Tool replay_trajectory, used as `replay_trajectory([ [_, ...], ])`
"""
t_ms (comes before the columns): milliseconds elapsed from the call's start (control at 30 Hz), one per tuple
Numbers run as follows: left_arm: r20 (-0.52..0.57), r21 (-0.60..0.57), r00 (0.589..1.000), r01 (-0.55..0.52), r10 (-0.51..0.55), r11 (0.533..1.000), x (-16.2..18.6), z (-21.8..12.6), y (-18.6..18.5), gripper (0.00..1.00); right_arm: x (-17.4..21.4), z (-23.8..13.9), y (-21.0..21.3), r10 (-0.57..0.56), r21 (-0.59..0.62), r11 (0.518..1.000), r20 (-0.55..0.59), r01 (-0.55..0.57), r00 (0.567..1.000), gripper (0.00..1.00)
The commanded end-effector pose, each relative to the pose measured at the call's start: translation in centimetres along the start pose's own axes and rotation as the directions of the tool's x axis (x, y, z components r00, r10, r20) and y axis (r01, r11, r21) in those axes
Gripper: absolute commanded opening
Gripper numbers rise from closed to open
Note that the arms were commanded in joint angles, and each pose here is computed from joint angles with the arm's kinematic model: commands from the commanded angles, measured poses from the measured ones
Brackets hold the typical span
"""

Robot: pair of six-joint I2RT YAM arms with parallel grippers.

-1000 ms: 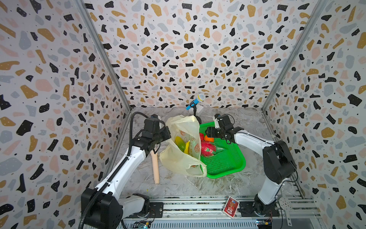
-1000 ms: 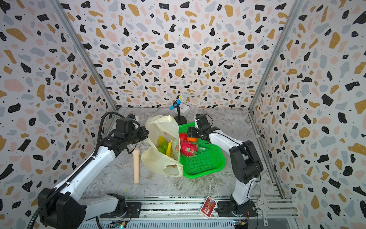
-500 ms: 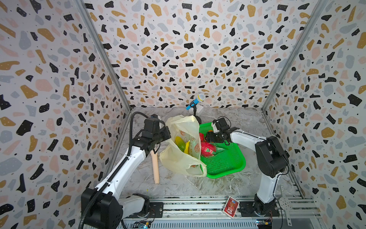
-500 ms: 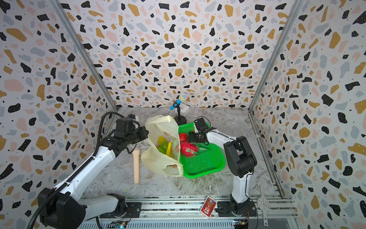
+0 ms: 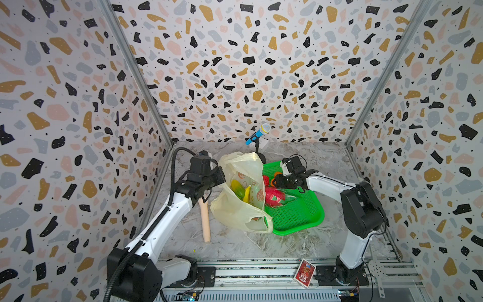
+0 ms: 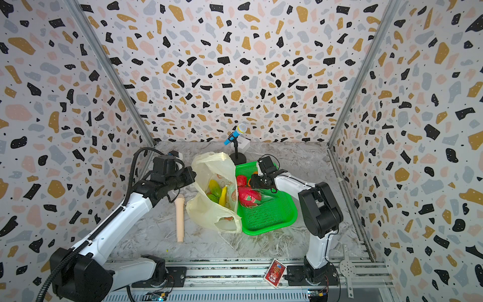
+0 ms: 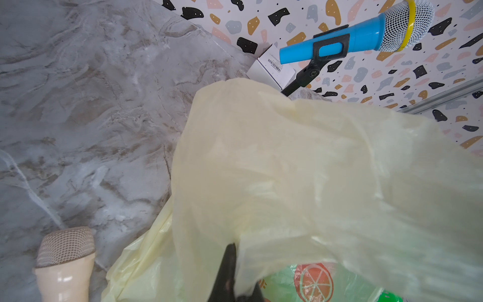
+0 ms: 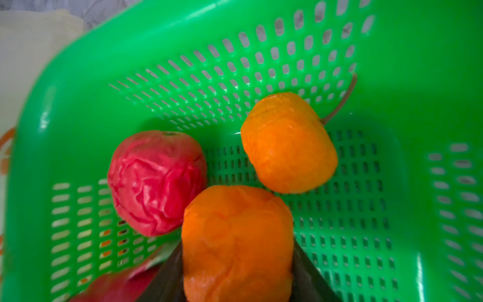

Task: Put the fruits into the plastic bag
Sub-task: 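Lower the right gripper and grasp the large orange fruit in the basket, then carry the orange fruit into the open bag and release it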

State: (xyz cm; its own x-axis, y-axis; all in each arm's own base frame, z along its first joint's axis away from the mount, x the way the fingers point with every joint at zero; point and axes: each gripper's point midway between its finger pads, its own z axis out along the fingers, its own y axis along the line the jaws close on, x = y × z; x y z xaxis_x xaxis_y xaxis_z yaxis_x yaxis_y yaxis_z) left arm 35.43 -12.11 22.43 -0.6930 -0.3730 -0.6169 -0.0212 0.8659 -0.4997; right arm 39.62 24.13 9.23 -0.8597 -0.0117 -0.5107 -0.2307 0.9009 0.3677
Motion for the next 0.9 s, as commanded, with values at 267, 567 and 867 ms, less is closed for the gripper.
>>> replay_trajectory([
  [267,0.013,0.012,1.0,-0.008,0.008,1.0,0.1,0.3,0.1,0.0,-1.6,-13.0,5.8,-0.142,-0.221,0.953,0.27,0.205,0.952,0.45],
  [567,0.006,0.012,1.0,-0.017,0.017,1.0,0.1,0.7,0.1,0.0,3.6,-18.6,14.8,-0.296,-0.458,0.769,0.363,0.446,0.883,0.46],
  [867,0.017,0.024,1.0,-0.02,0.02,1.0,-0.1,-0.1,-0.2,0.0,4.5,-13.6,20.3,-0.386,-0.458,0.731,0.333,0.505,0.86,0.47],
])
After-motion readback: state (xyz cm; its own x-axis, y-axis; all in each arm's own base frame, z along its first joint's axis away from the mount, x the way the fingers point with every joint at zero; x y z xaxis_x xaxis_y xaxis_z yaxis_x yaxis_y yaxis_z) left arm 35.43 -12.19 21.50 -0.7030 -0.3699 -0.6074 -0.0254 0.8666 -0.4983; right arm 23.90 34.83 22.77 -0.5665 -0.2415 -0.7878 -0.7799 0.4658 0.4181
